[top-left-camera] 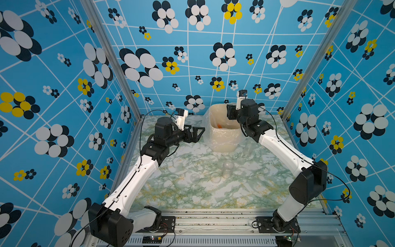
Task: Empty the moldy dried flower tea in the jars
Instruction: Pour the moldy dried flower tea into the trash bin.
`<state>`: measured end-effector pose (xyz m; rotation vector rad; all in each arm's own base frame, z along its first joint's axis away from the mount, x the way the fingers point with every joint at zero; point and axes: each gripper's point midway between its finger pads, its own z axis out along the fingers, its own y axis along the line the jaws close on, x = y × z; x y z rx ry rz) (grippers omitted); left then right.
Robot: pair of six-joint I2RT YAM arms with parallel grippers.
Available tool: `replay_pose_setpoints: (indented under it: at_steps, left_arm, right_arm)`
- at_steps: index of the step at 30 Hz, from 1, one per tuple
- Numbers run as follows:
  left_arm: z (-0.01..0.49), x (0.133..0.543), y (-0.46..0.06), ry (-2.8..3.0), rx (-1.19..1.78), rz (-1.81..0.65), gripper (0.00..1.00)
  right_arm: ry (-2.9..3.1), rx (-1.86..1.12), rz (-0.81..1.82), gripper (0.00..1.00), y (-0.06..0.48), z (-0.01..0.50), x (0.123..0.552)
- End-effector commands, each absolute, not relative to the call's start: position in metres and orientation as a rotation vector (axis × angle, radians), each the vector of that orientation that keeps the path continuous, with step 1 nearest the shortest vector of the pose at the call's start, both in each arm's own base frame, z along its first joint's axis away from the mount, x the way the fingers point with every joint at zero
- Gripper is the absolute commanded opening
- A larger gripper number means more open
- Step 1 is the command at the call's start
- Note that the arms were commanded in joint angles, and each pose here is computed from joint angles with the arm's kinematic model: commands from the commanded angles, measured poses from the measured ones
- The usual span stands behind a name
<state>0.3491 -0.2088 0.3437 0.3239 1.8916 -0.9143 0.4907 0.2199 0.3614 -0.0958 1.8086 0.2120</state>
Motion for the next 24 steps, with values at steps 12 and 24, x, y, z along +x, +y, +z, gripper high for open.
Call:
replay_pose_setpoints:
  at_steps: [12,24]
  left_arm:
    - [0.357,0.341,-0.213,1.830,0.352,-0.933,0.99]
    - [0.357,0.340,-0.216,1.827,0.360,-0.958,0.99]
  right_arm:
    - [1.785,0.027,0.324,0.13,0.200,0.377,0.491]
    - [1.785,0.032,0.280,0.10,0.196,0.371,0.490]
